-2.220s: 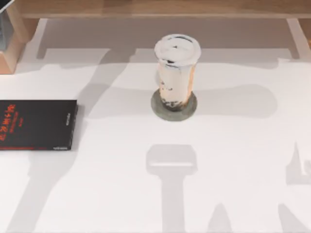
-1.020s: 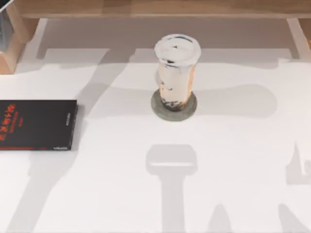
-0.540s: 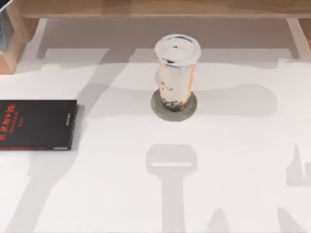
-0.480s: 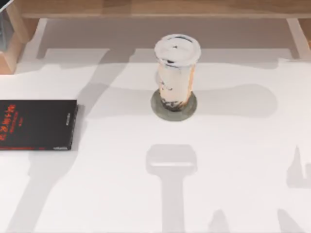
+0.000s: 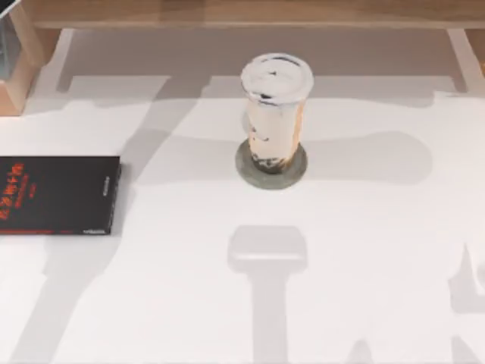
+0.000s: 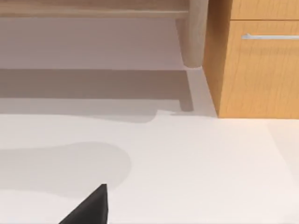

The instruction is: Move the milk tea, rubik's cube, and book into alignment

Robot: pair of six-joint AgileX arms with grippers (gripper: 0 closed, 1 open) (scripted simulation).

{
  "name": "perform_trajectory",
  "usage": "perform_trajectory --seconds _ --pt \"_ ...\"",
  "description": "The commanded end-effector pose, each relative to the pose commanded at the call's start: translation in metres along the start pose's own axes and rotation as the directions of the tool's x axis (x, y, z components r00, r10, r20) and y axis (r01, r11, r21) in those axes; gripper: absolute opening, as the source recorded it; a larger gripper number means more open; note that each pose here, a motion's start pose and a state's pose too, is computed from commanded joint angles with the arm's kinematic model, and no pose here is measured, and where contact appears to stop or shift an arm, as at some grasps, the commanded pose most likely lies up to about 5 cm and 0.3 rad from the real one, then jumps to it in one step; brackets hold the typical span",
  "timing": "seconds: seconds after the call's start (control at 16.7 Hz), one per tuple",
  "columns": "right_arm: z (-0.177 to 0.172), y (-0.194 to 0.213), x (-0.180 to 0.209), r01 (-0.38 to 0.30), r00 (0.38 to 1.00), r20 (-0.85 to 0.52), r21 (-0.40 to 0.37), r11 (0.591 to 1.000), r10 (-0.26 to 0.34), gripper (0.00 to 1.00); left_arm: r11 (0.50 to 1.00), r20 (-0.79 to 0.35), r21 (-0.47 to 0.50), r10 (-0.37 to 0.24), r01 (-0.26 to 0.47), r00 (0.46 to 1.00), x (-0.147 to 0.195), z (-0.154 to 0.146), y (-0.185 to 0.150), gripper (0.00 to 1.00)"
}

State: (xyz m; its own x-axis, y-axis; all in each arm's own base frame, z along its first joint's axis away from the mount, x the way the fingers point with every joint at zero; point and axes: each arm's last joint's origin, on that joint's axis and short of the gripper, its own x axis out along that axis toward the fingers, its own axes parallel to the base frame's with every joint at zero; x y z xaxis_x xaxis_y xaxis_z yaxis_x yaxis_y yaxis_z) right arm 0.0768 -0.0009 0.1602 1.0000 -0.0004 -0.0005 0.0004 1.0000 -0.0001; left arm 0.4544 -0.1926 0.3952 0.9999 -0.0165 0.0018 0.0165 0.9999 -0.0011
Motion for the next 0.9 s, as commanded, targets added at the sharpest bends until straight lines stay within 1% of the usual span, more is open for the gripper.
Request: perform_trajectory --seconds 0.36,0.48,0.6,0.72,0.84,0.9 --pt "0.000 0.000 -0.001 0.000 1.000 0.001 0.000 1.000 0.000 1.00 1.000 0.004 -0.001 -0.002 0.002 1.000 -0.001 0.001 0.000 1.00" --pt "0.000 0.000 -0.001 0.000 1.000 0.001 0.000 1.000 0.000 1.00 1.000 0.066 -0.016 0.004 -0.003 0.998 -0.003 0.019 0.018 1.00" --pt "0.000 0.000 -0.001 0.000 1.000 0.001 0.000 1.000 0.000 1.00 0.999 0.178 -0.031 0.023 -0.018 0.984 -0.009 0.047 0.057 1.00" --pt "0.000 0.000 -0.001 0.000 1.000 0.001 0.000 1.000 0.000 1.00 0.999 0.290 -0.021 0.048 -0.044 0.956 -0.015 0.068 0.106 1.00" --pt "0.000 0.000 -0.001 0.000 1.000 0.001 0.000 1.000 0.000 1.00 0.997 0.362 0.017 0.069 -0.080 0.930 -0.020 0.072 0.159 1.00" --pt "0.000 0.000 -0.001 0.000 1.000 0.001 0.000 1.000 0.000 1.00 0.994 0.378 0.042 0.077 -0.100 0.923 -0.021 0.067 0.186 1.00"
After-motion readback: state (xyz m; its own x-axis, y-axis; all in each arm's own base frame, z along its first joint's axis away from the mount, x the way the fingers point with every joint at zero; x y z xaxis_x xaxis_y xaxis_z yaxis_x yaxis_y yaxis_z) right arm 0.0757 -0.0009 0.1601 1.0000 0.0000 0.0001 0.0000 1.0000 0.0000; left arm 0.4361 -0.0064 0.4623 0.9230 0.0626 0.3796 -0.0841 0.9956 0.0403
